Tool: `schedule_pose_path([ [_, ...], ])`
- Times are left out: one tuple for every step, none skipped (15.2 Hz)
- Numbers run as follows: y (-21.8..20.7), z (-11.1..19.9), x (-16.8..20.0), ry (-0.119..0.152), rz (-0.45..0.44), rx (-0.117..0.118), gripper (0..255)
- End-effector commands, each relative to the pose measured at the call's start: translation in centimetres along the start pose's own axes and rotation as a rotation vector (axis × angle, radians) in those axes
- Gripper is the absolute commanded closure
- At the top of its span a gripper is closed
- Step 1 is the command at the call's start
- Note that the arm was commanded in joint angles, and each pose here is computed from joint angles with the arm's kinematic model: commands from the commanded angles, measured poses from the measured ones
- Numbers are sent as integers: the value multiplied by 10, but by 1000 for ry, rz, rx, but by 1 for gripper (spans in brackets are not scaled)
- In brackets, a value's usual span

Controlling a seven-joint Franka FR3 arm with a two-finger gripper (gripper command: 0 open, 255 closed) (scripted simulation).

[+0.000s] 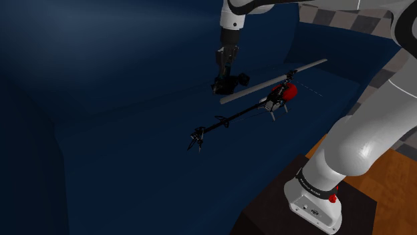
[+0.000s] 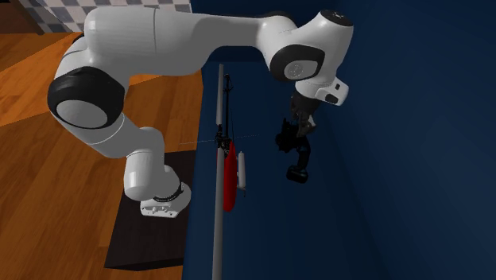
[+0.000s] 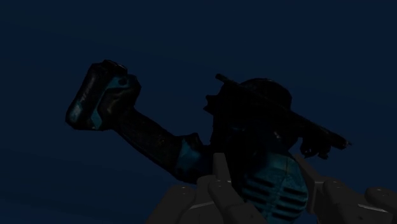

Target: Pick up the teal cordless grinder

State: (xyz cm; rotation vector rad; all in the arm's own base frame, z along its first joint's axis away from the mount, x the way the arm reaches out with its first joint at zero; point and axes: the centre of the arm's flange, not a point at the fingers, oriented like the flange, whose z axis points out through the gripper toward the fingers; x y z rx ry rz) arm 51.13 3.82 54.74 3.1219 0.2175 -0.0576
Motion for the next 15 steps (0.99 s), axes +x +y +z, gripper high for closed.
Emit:
schedule_pose_path([
  [-1,-10,0,0,0,0,255],
  [0,-15,0,0,0,0,255],
  [0,-21,0,0,0,0,255],
  [0,-26,-1,0,0,0,255],
  [0,-31,-1,0,0,0,255],
  [0,-36,-1,0,0,0,255],
  [0,-42,-1,0,0,0,255],
  [0,-47,-1,0,0,0,255],
  [0,-52,-2,0,0,0,255],
  [0,-58,-2,0,0,0,255],
  [0,-63,-2,0,0,0,255],
  [0,-68,-2,0,0,0,255],
  [0,-73,-2,0,0,0,255],
  [0,-74,-3,0,0,0,255],
  [0,-74,-3,0,0,0,255],
])
